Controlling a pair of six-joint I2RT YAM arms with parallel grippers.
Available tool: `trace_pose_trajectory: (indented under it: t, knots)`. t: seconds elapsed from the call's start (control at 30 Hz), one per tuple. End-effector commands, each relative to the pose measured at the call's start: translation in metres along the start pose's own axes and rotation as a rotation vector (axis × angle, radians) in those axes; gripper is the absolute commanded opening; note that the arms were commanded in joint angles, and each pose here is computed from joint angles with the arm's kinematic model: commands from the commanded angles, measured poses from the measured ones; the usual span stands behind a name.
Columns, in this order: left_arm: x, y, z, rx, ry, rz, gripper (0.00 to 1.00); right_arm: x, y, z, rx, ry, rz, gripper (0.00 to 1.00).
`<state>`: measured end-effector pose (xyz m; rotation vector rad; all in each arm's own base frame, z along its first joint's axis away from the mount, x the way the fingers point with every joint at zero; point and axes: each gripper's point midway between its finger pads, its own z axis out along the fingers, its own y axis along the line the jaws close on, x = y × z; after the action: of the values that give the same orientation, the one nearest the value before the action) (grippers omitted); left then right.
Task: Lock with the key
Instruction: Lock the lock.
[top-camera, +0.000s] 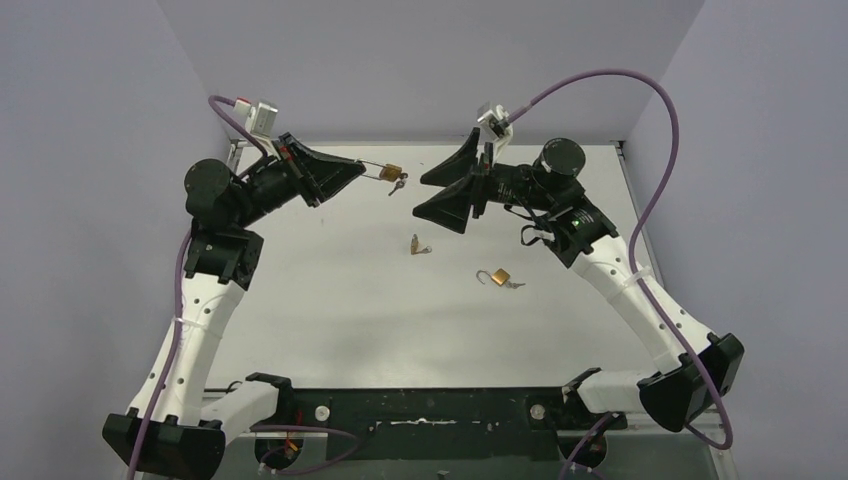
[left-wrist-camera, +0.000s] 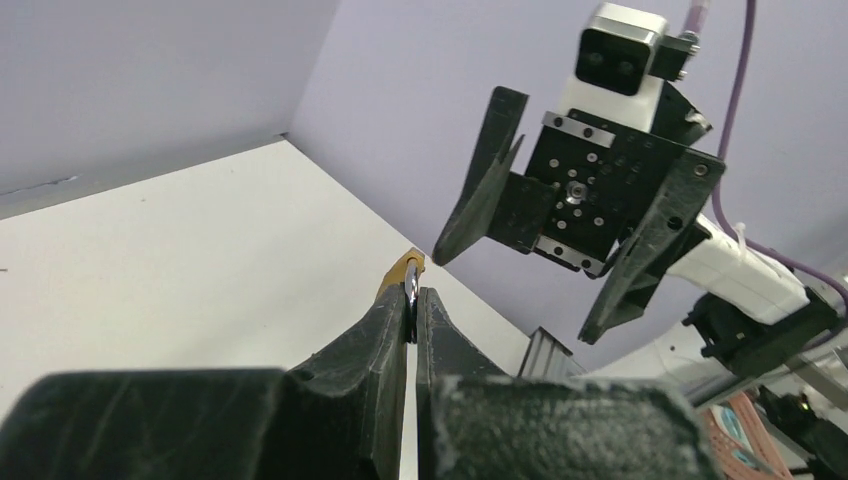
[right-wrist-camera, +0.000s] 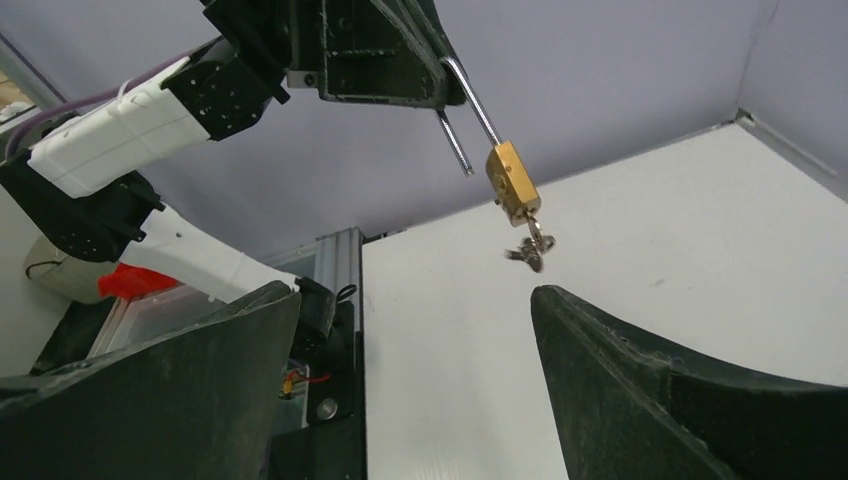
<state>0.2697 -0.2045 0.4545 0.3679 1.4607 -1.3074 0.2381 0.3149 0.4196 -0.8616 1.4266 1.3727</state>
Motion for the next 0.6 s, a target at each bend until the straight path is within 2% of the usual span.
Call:
trace_pose_trajectory:
  t: [0.0, 0.2, 0.57]
  knots:
    - [-0.015, 0.009, -0.004, -0.116, -0.094, 0.030, 0.00, -0.046, 0.019, -0.002, -0.115, -0.153, -0.178, 0.89]
    - [-0.020, -0.001, -0.003, -0.086, -0.114, 0.018, 0.00, -0.058, 0.004, 0.011, -0.140, -0.241, -0.274, 0.88]
    - [-0.024, -0.010, 0.002, -0.033, -0.111, 0.026, 0.00, -0.057, -0.013, 0.040, -0.284, -0.236, -0.210, 0.83]
